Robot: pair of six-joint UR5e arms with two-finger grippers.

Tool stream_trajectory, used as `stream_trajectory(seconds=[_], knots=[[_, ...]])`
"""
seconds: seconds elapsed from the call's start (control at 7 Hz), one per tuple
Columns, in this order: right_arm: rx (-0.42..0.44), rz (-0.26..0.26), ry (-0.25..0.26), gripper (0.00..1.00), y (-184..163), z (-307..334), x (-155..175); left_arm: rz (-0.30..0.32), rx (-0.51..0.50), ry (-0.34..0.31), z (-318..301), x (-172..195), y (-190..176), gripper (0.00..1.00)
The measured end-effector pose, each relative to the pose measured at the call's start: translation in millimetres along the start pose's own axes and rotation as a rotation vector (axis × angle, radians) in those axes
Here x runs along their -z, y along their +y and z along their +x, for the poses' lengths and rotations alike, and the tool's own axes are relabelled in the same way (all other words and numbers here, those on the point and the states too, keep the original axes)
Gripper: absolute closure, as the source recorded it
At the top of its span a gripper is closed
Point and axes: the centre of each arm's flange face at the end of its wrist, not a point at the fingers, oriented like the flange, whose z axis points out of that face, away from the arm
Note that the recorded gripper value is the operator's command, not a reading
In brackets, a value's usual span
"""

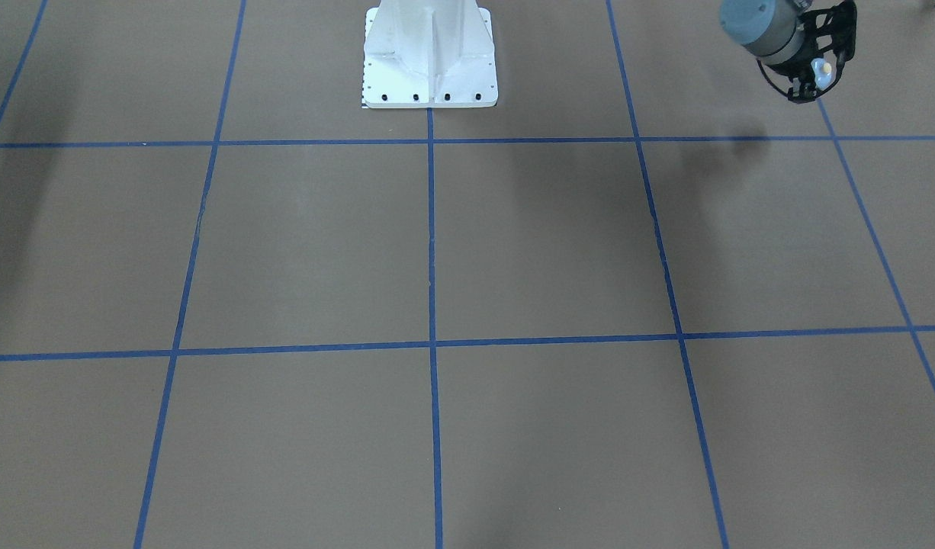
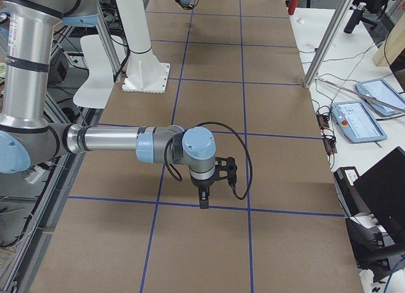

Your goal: Place and press bell with both arms

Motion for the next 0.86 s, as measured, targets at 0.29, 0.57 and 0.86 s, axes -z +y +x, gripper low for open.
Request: stream_trajectory(seconds=[0.29,0.57,0.86], knots=[[-0.003,-0.002,0.0,0.0,1.2,1.2,-0.9,-0.048,-0.085,0.126,64.5,103.8,1.0,1.0],[-0.008,-0.007,-0.001,0.0,3.4,2.5,-2.6,-0.002,-0.272,0.337,106.0,192.5,-4.7,1.0],[-0.009,-0.009,-0.001,0.0,4.0,2.7,-3.1,0.068,-0.474,0.61,124.6,293.2,1.7,1.0]])
